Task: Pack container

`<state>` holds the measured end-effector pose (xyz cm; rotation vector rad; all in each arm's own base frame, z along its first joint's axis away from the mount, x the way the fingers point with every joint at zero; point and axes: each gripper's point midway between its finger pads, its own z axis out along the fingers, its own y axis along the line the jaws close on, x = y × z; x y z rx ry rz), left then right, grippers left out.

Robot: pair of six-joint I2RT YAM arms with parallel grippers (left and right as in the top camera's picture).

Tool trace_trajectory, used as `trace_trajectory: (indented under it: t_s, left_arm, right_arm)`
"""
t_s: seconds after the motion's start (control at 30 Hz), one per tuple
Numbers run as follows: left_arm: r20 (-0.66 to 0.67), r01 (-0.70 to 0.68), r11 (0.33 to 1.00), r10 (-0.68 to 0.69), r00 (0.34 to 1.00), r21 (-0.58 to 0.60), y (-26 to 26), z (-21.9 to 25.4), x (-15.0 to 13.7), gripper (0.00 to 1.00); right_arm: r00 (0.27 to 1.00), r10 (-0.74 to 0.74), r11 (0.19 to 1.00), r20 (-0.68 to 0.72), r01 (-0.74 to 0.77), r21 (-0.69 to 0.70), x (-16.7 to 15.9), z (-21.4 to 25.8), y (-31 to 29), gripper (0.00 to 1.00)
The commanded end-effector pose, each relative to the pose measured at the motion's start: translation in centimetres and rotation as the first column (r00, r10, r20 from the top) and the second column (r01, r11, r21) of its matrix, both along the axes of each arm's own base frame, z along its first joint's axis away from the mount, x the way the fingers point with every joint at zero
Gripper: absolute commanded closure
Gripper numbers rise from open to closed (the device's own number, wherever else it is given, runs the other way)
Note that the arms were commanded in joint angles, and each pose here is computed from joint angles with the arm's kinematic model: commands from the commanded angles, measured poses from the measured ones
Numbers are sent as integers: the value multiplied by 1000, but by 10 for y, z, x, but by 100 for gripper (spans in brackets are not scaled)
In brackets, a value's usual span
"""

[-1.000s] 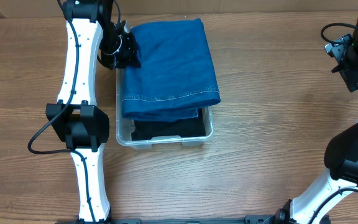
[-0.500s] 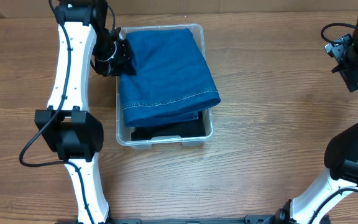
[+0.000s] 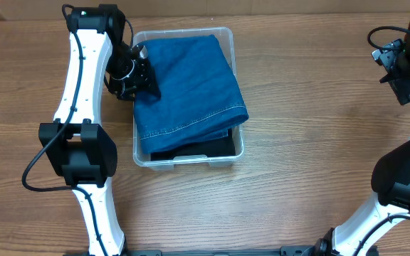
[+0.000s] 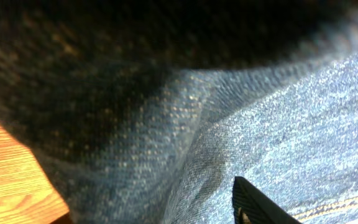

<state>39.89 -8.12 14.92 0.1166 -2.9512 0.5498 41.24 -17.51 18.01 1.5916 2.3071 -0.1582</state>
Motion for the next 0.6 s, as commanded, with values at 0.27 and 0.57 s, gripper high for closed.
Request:
trace_trajectory:
  t_s: [0.27,0.57]
  left_arm:
    - [397,79,994,-40,917,-81,-13,103,41,65]
    - [429,129,987,-75,900,-100,-46,119,34,70]
  right_arm:
    - [1000,-7,1000,2,7,-7,0,1,-2,0]
    - [1000,-7,1000,2,7,-7,0,1,-2,0]
